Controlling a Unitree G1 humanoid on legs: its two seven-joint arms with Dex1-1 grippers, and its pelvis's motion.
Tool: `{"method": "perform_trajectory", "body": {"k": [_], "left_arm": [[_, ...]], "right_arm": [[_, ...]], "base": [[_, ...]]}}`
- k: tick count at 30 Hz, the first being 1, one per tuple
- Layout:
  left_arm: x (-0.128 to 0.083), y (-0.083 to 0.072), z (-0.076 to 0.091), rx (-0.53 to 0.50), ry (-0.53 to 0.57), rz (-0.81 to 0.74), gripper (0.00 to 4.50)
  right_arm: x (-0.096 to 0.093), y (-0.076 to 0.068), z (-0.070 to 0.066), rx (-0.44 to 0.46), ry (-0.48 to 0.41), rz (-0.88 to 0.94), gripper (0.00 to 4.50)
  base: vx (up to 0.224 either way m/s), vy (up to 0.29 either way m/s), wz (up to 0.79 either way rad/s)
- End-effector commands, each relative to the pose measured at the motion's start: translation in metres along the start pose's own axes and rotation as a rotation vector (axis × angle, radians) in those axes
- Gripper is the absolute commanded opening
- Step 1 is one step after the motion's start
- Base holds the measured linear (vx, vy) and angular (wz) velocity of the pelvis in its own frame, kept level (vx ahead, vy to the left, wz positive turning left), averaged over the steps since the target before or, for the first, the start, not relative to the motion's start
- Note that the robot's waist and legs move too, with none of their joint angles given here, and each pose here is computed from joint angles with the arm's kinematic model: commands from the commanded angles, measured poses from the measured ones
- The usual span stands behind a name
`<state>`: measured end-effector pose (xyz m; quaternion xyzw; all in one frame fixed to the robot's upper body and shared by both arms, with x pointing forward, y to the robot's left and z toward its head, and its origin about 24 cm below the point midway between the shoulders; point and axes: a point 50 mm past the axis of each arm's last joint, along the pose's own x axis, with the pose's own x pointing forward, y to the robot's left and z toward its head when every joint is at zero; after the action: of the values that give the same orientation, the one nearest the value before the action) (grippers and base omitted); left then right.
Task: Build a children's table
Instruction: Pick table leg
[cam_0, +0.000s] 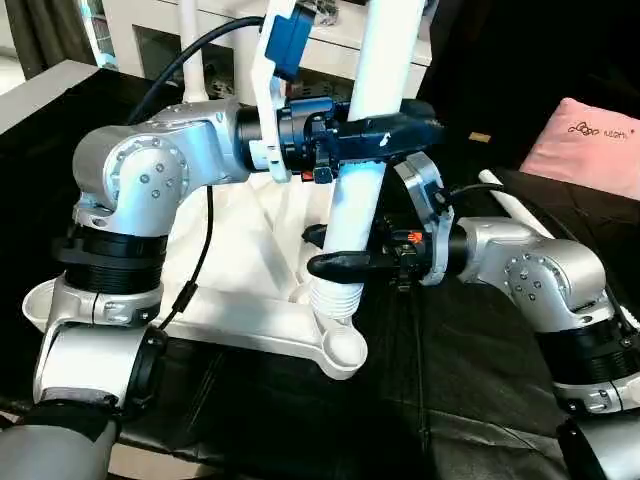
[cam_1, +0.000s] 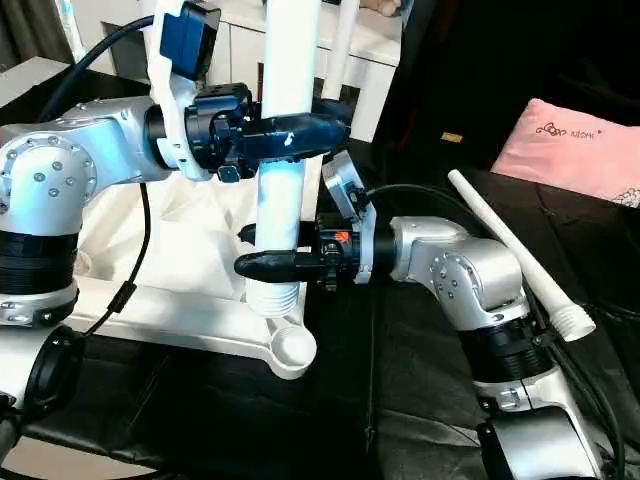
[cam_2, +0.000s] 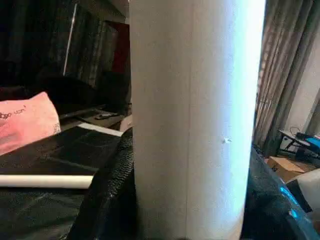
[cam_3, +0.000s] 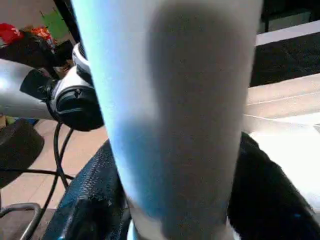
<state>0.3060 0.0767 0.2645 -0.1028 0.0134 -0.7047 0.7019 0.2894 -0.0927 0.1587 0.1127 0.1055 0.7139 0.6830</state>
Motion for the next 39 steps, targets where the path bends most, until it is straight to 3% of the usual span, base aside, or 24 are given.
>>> {"method": "perform_trajectory", "body": {"k": [1, 7, 20, 22, 34, 39], "left_arm": [[0.006, -0.002, 0.005, 0.028, 0.007, -0.023, 1.8], [0.007, -0.001, 0.007, 0.033, 0.0, -0.017, 1.8], [0.009, -0.001, 0.014, 0.053, -0.042, -0.013, 1.8], [0.01, -0.001, 0.016, 0.031, -0.069, -0.015, 2.36], [0.021, 0.006, 0.035, -0.02, -0.35, 0.128, 3.33], [0.014, 0.009, 0.054, -0.037, -0.632, 0.169, 3.78]], "right_arm": [[-0.003, 0.0, 0.001, 0.004, 0.0, 0.004, 2.35], [-0.003, 0.0, -0.001, 0.01, 0.012, 0.002, 2.03], [-0.002, -0.004, -0.002, 0.01, -0.003, -0.014, 1.99], [-0.001, -0.004, -0.002, 0.011, -0.01, -0.017, 1.99], [0.005, -0.009, -0.001, 0.011, -0.131, -0.082, 1.94], [0.008, -0.015, 0.003, 0.012, -0.224, -0.145, 1.93]], "base": [[0.0, 0.0, 0.0], [0.0, 0.0, 0.0], [0.0, 0.0, 0.0], [0.0, 0.0, 0.0], [0.0, 0.0, 0.0], [0.0, 0.0, 0.0]]}}
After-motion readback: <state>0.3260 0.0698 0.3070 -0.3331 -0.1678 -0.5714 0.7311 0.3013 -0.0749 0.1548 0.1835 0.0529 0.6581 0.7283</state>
